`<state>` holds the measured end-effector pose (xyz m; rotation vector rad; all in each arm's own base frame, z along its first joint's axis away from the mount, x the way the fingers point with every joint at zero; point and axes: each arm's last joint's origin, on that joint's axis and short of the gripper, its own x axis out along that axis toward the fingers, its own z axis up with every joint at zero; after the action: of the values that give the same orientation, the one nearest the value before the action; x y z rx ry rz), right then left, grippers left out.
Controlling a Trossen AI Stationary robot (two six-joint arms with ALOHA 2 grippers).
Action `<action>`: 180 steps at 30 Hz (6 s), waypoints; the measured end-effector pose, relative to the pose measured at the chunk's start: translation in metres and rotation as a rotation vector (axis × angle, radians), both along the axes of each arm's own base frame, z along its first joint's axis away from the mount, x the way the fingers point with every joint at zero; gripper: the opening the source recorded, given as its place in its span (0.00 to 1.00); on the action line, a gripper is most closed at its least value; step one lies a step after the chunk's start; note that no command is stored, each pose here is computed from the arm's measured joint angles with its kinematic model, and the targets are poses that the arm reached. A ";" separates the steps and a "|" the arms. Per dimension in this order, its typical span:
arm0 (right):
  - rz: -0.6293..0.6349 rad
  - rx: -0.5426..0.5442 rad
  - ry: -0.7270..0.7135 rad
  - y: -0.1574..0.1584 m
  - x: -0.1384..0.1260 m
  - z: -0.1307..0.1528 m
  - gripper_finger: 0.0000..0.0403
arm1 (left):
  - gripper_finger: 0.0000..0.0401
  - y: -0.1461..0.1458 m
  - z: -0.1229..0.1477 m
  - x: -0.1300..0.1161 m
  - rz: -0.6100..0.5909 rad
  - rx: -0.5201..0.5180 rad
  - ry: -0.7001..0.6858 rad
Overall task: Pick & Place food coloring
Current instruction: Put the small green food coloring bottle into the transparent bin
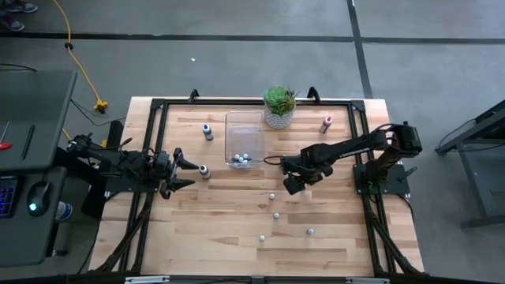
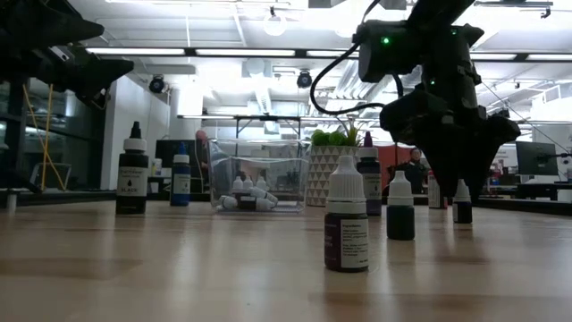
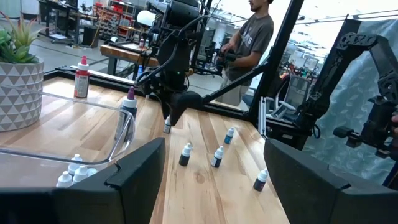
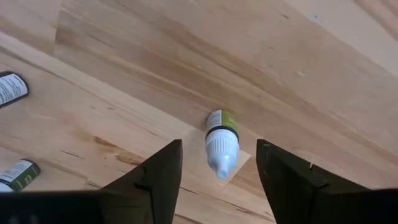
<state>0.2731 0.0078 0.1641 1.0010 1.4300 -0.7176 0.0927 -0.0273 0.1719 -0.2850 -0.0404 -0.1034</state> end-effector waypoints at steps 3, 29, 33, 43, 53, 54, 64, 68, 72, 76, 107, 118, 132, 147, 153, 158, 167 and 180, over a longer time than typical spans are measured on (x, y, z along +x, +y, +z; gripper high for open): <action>0.000 -0.004 -0.001 0.000 0.000 0.000 0.43 | 0.68 0.000 0.000 0.000 0.000 0.000 0.000; 0.008 0.014 -0.001 0.000 0.000 0.000 0.13 | 0.68 0.000 0.000 0.000 0.000 0.000 0.000; 0.025 0.040 -0.027 0.001 0.002 0.001 0.13 | 0.68 0.000 0.000 0.000 0.000 0.000 0.000; 0.045 0.087 -0.201 0.003 0.009 0.024 0.12 | 0.68 0.000 0.000 0.000 0.000 0.000 0.000; 0.168 -0.001 -0.407 0.000 0.034 0.093 0.12 | 0.68 0.000 0.000 0.000 0.000 0.000 0.000; 0.180 -0.016 -0.426 0.000 0.037 0.102 0.12 | 0.68 0.000 0.000 0.000 0.000 0.000 0.000; 0.515 -0.401 -0.586 0.004 0.047 0.168 0.13 | 0.68 0.000 0.000 0.000 0.000 0.000 0.000; 0.589 -0.614 -0.599 0.007 0.052 0.183 0.13 | 0.68 0.000 0.000 0.000 0.000 0.000 0.000; 0.613 -0.781 -0.573 0.008 0.059 0.191 0.12 | 0.68 0.000 0.000 0.000 0.000 0.000 0.000; 0.611 -0.921 -0.552 0.010 0.070 0.192 0.12 | 0.68 0.000 0.000 0.000 0.000 0.000 0.000; 0.785 -0.885 -0.461 -0.052 0.151 0.221 0.12 | 0.68 0.000 0.000 0.000 0.000 0.000 0.001; 0.791 -0.622 -0.349 -0.094 0.171 0.154 0.13 | 0.68 0.000 0.000 0.000 0.000 0.000 0.001; 0.820 -0.378 -0.138 -0.106 0.183 0.079 0.13 | 0.68 0.000 0.000 0.000 0.000 0.000 0.001; 0.839 -0.239 -0.126 -0.102 0.185 0.060 0.14 | 0.68 0.000 0.000 0.000 0.000 0.000 0.001; 0.847 -0.203 -0.129 -0.099 0.187 0.053 0.16 | 0.68 0.000 0.000 0.000 0.000 0.000 0.001; 0.849 -0.169 -0.126 -0.097 0.189 0.045 0.15 | 0.68 0.000 0.000 0.000 0.000 0.000 0.001; 0.850 -0.154 -0.129 -0.096 0.190 0.041 0.16 | 0.68 0.000 0.000 0.000 0.000 0.000 0.001; 0.857 -0.088 -0.133 -0.088 0.189 0.021 0.17 | 0.68 0.000 0.000 0.000 0.000 0.000 0.001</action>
<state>0.4619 -0.0806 0.1848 0.2865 1.5125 -0.0746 0.0928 -0.0273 0.1718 -0.2846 -0.0392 -0.1030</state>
